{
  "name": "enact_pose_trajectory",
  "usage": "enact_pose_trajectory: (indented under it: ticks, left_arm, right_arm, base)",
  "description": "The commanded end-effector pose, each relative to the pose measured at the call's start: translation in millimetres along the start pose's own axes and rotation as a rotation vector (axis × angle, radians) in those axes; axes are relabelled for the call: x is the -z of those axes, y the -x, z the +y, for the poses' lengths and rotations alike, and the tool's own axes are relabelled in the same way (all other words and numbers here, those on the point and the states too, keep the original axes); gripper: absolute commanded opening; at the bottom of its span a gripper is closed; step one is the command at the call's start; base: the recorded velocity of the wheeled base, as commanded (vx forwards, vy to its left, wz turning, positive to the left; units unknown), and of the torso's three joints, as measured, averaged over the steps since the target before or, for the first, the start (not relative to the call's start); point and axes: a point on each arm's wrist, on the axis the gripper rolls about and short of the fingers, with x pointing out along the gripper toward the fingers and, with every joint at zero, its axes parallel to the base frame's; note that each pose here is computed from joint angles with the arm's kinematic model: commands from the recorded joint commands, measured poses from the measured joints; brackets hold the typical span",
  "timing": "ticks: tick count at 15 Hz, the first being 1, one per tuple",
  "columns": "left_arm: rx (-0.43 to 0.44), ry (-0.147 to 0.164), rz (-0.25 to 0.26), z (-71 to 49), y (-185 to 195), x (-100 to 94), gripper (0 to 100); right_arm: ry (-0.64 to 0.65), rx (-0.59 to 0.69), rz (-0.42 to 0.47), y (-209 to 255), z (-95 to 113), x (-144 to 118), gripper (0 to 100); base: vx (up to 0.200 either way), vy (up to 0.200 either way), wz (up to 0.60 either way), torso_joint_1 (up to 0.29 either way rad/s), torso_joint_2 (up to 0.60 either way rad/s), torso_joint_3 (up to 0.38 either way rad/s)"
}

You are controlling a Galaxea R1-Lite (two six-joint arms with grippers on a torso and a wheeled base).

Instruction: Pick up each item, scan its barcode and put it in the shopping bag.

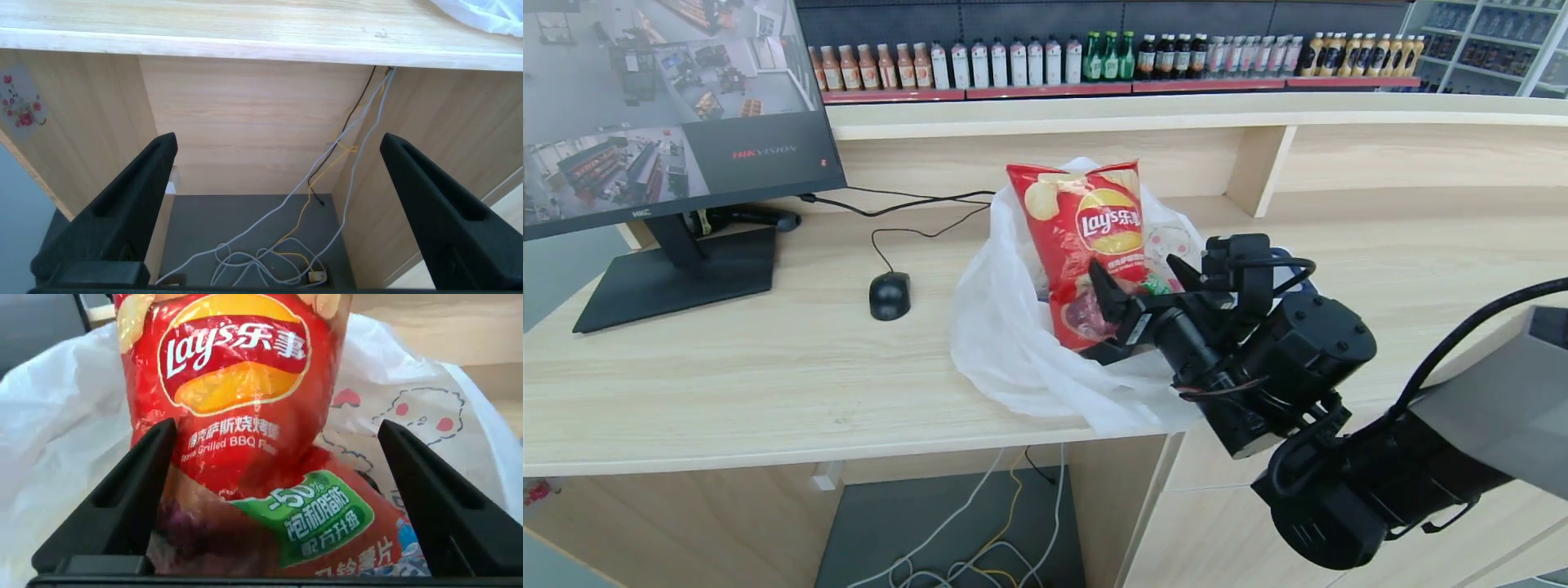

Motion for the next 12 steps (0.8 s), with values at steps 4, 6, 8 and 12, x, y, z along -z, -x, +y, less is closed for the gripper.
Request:
enact_pose_trajectory:
  ticks: [4, 6, 8, 12]
  left_arm:
    - [0.0, 0.0, -0.001, 0.0, 0, 0.0, 100]
    - [0.0, 0.0, -0.001, 0.0, 0, 0.0, 100]
    - [0.0, 0.0, -0.001, 0.0, 0, 0.0, 100]
    - [0.0, 0.0, -0.001, 0.0, 0, 0.0, 100]
  right_arm:
    - [0.007, -0.001, 0.025, -2, 1, 12, 100]
    - [-0.001, -0.003, 0.009, -1, 1, 5, 100]
    - [-0.02, -0.024, -0.02, 4, 9, -10, 100]
    - [-0.038, -0.033, -0.053, 13, 10, -31, 100]
  base:
    - [0.0, 0.0, 0.0, 0.0, 0.0, 0.0]
    - [0.0, 0.0, 0.0, 0.0, 0.0, 0.0]
    - [0.0, 0.0, 0.0, 0.0, 0.0, 0.0]
    - [0.0, 0.0, 0.0, 0.0, 0.0, 0.0]
